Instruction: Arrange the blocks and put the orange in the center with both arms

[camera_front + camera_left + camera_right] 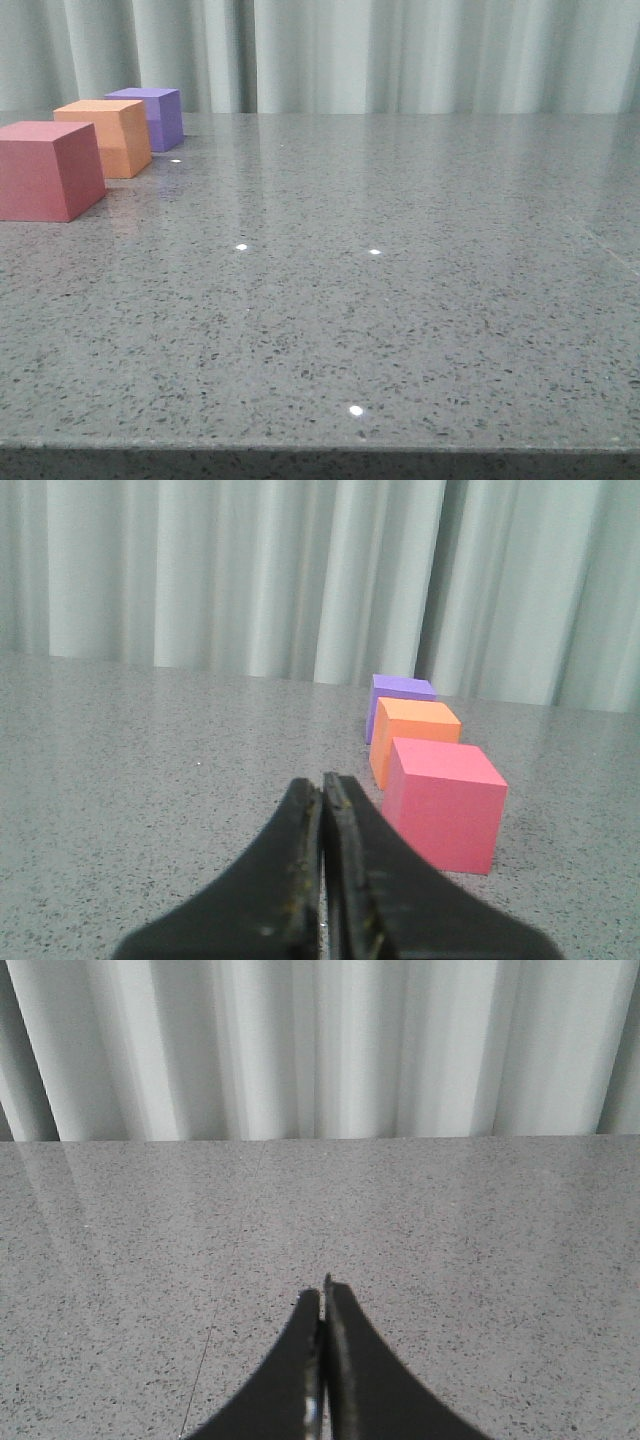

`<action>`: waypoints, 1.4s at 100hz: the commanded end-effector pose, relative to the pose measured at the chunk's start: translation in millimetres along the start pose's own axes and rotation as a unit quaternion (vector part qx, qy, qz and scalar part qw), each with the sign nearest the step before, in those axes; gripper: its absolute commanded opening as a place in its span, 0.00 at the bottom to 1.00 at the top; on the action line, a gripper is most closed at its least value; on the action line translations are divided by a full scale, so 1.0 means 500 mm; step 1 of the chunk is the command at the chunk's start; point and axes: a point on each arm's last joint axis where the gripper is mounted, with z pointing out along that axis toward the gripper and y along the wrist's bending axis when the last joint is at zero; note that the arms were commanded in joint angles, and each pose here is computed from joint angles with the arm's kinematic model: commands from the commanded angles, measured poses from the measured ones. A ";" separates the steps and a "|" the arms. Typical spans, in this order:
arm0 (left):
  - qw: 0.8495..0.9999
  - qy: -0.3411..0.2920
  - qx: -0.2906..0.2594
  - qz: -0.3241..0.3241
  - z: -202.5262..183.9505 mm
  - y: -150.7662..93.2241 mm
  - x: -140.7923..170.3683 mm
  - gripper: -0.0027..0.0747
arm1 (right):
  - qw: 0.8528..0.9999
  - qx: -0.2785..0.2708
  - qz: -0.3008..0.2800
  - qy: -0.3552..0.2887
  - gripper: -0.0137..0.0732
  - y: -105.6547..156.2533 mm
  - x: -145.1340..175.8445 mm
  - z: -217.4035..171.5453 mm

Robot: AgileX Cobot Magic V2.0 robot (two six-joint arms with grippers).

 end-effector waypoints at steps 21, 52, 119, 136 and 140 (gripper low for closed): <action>0.999 -0.037 0.012 -0.005 -0.005 0.000 0.009 0.01 | 0.999 -0.003 -0.004 -0.054 0.08 0.001 -0.033 -0.004; 0.999 -0.037 0.012 -0.005 -0.005 0.000 0.009 0.01 | 0.999 -0.003 -0.005 -0.054 0.08 0.001 -0.033 -0.004; 0.999 -0.037 0.012 -0.005 -0.005 0.000 0.009 0.01 | 0.991 -0.010 -0.004 -0.135 0.08 -0.004 0.125 -0.116; 0.999 -0.037 0.012 -0.005 -0.005 0.000 0.009 0.01 | 0.986 -0.014 -0.004 -0.167 0.08 -0.005 0.173 -0.128; 0.999 -0.037 0.012 -0.005 -0.005 0.000 0.009 0.01 | 0.984 -0.015 -0.004 -0.175 0.08 -0.005 0.182 -0.130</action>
